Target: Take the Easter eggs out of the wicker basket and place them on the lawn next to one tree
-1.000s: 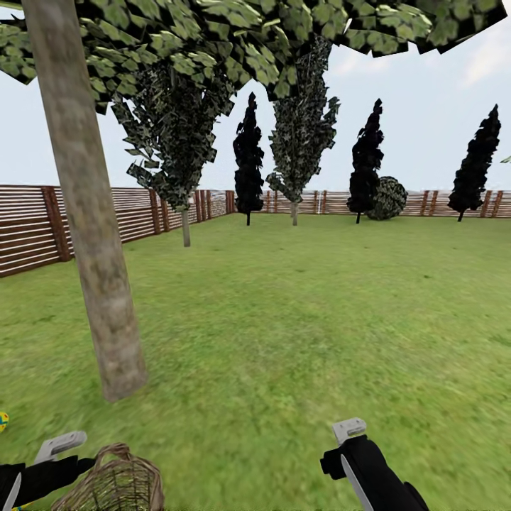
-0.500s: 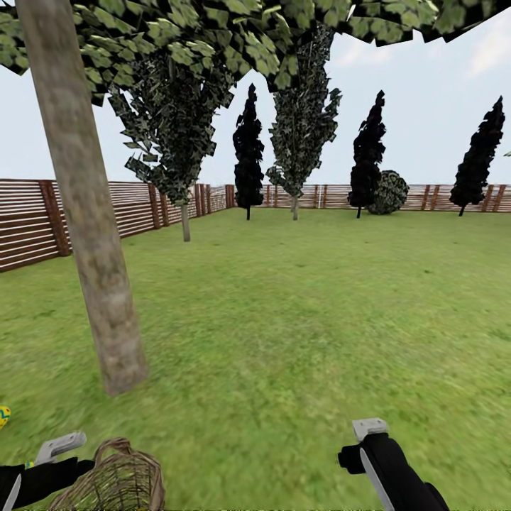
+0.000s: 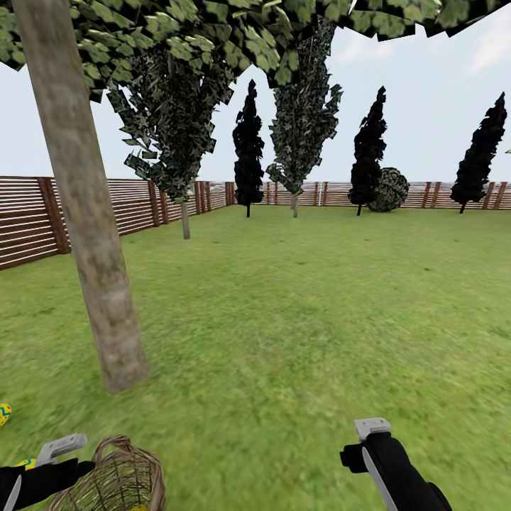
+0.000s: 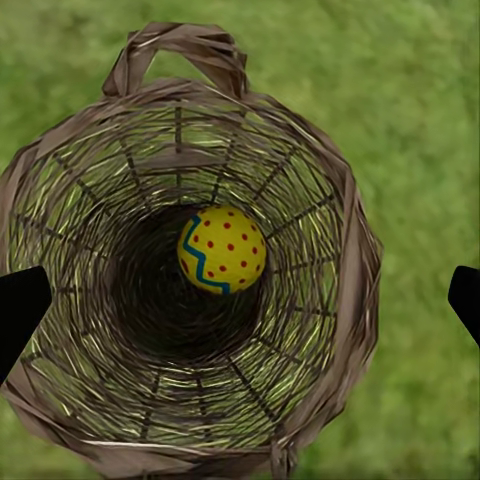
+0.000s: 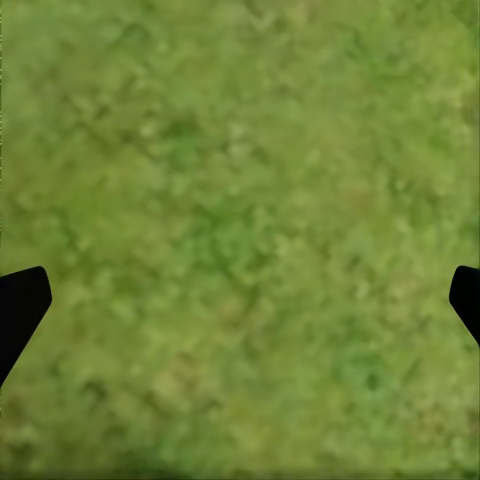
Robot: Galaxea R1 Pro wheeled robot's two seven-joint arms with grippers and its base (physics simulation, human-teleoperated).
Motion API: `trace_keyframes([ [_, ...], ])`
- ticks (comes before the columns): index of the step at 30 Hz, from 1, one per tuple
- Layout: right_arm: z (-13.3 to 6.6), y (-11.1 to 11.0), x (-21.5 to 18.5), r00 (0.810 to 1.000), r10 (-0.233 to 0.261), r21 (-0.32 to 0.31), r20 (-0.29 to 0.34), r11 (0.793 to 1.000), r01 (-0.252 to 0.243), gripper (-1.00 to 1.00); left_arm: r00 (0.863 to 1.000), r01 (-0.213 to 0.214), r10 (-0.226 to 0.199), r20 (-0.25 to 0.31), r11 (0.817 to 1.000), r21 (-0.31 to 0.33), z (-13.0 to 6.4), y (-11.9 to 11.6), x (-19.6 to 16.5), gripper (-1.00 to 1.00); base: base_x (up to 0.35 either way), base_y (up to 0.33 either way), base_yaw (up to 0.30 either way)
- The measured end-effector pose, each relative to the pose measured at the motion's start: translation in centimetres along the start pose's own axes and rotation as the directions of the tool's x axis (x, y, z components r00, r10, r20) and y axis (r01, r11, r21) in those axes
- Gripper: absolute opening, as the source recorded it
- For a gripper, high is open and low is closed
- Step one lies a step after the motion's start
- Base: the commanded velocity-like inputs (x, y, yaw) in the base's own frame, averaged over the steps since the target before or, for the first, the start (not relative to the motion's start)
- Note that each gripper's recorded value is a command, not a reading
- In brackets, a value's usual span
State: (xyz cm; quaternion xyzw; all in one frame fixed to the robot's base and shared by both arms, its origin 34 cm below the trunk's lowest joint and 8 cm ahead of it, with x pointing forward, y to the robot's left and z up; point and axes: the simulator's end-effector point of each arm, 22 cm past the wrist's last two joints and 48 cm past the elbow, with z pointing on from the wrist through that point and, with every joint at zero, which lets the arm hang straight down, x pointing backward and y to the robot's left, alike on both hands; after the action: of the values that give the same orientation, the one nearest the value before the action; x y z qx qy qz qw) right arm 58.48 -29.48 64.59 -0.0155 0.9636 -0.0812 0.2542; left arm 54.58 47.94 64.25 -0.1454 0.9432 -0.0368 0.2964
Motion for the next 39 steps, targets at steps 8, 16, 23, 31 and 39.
trace_keyframes([
  [8, 0.0, 0.1, 0.0, 1.0, 0.0, -0.001, 0.0, 1.0, 0.0, 1.0, 1.0, 0.0, 0.0, -0.001, 1.0, 0.0, 0.0, 0.0, 0.0, 1.0, 0.0, 0.0, 0.0],
  [16, 0.0, 0.0, 0.0, 1.0, 0.0, -0.001, 0.001, 1.0, 0.0, 1.0, 1.0, 0.0, 0.0, -0.001, 1.0, -0.001, 0.0, 0.0, 0.0, 1.0, 0.0, 0.0, 0.0],
  [23, -0.3, 0.0, -0.2, 1.0, 0.0, 0.0, -0.001, 1.0, 0.0, 1.0, 1.0, 0.001, -0.001, -0.001, 1.0, 0.004, -0.2, -0.4, -0.1, 1.0, 0.0, 0.0, 0.0],
  [31, -0.3, 0.0, -0.2, 1.0, 0.0, 0.001, 0.001, 1.0, 0.0, 1.0, 1.0, 0.004, -0.004, -0.002, 1.0, 0.018, 0.2, -1.3, 0.2, 1.0, 0.0, 0.0, 0.0],
  [39, -0.3, 0.2, -0.2, 1.0, -0.001, -0.002, -0.001, 1.0, 0.001, 1.0, 1.0, 0.006, -0.006, -0.002, 1.0, 0.018, 0.1, -1.3, 0.2, 1.0, 0.19, 0.013, 0.0],
])
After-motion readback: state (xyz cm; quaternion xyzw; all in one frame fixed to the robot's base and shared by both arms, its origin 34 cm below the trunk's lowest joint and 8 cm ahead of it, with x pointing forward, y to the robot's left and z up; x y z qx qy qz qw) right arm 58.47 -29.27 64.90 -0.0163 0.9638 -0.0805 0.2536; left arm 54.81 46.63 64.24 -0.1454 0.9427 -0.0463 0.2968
